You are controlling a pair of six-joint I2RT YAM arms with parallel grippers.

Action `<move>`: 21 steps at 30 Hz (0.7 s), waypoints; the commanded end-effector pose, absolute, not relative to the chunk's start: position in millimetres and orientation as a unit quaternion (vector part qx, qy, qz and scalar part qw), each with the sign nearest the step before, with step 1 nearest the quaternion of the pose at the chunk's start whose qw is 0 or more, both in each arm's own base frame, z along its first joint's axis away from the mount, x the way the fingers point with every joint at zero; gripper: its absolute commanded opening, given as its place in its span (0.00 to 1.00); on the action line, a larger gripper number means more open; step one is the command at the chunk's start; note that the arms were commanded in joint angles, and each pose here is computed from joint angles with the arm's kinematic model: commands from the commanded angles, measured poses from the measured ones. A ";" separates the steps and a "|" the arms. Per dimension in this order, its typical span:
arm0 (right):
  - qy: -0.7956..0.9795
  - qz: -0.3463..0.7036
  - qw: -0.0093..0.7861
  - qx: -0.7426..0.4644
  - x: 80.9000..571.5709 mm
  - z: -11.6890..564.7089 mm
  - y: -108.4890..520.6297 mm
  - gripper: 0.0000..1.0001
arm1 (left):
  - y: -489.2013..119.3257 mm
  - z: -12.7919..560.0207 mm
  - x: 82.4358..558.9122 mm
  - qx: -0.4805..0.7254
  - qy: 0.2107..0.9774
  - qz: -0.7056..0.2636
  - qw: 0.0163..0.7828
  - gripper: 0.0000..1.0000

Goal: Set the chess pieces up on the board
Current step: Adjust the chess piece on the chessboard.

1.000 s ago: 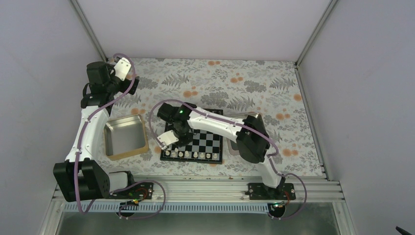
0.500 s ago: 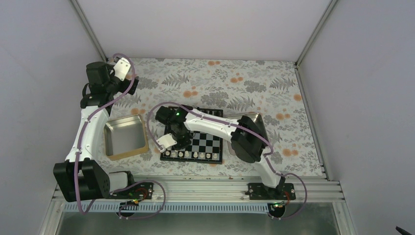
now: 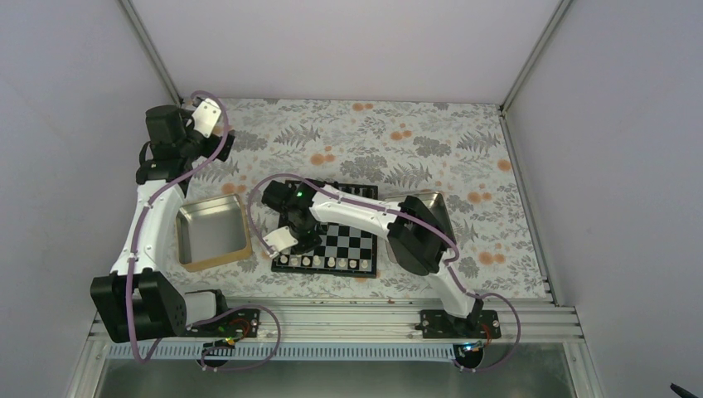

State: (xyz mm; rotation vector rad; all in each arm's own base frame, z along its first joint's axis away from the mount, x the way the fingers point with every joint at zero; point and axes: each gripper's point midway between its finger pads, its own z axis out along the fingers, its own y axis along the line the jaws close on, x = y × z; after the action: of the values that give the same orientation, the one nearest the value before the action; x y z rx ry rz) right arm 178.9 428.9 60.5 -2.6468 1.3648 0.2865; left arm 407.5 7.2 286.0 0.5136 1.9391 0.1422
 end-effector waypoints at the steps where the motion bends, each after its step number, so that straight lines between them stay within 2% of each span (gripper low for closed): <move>1: 0.451 0.098 0.077 -0.884 177.6 52.9 437.9 0.24 | 5.8 298.6 403.6 0.220 0.800 0.059 0.555 1.00; 12: 0.451 0.102 0.065 -0.884 175.4 46.1 435.5 0.20 | 5.3 297.3 403.6 0.222 0.801 0.056 0.554 1.00; 18: 0.451 0.101 0.061 -0.884 175.2 43.7 434.0 0.05 | 5.6 297.8 403.2 0.221 0.800 0.056 0.554 1.00; 21: 0.454 0.099 0.062 -0.883 176.7 45.6 432.7 0.04 | 5.5 297.3 403.8 0.221 0.800 0.056 0.554 1.00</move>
State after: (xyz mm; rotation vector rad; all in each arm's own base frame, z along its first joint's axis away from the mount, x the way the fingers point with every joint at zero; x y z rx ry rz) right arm 178.8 428.5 46.1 -2.6691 1.3807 0.2889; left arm 405.3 7.3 290.2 0.5133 1.9276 0.1413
